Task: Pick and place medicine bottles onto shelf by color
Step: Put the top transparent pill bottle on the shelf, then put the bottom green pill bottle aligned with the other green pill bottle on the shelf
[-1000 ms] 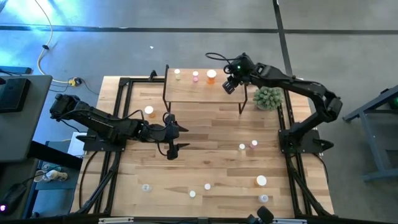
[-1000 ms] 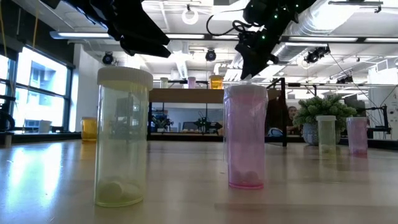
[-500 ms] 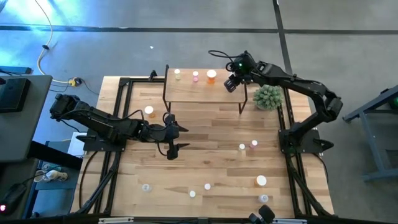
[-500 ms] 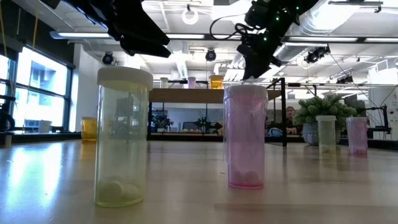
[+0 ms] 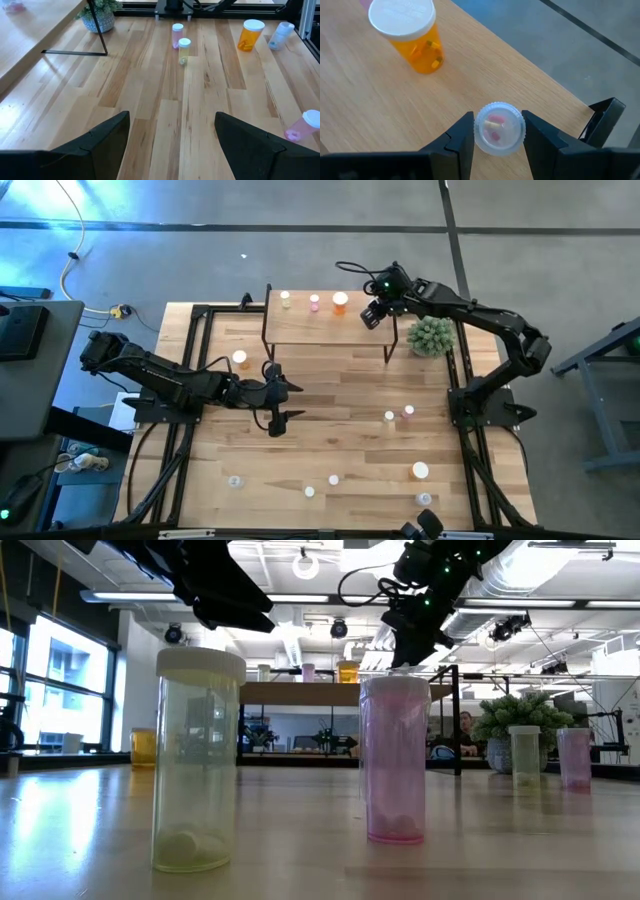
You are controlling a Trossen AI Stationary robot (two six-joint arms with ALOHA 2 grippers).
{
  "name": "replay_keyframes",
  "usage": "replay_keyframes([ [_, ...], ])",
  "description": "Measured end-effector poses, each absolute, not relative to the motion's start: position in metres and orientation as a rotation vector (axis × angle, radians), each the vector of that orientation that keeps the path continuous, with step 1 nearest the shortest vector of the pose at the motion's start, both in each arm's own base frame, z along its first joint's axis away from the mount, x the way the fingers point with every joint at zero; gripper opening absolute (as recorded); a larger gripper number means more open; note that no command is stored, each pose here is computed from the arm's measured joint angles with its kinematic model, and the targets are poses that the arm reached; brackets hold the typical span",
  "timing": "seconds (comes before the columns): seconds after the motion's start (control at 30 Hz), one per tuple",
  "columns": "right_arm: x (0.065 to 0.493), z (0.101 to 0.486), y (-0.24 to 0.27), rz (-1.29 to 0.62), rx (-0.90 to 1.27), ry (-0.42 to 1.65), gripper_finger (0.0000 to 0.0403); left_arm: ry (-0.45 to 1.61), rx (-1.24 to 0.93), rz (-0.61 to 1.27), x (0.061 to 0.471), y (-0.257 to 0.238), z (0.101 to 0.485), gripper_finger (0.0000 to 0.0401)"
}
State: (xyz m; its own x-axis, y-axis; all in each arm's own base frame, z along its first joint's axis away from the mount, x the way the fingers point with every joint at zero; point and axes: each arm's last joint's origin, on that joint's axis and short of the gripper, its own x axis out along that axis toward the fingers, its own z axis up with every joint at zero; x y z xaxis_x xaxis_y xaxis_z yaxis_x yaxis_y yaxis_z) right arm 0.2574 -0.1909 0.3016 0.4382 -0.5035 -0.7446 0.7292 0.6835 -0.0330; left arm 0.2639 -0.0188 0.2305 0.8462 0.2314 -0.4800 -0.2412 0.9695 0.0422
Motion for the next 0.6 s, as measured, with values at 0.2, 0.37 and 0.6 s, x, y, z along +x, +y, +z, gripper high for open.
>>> replay_keyframes([
  [0.2,0.2575,0.3018,-0.1910,-0.779,0.303,0.806,0.0168,0.504,-0.018,0.249,0.2640,-0.0188,0.2305,0.0282],
  [0.37,0.2590,0.3033,-0.1921,-0.777,0.290,0.785,0.0186,0.504,-0.018,0.249,0.2640,-0.0188,0.2305,0.0282],
  [0.6,0.2615,0.3065,-0.1941,-0.781,0.258,0.746,0.0188,0.504,-0.018,0.248,0.2640,-0.0189,0.2305,0.0282],
])
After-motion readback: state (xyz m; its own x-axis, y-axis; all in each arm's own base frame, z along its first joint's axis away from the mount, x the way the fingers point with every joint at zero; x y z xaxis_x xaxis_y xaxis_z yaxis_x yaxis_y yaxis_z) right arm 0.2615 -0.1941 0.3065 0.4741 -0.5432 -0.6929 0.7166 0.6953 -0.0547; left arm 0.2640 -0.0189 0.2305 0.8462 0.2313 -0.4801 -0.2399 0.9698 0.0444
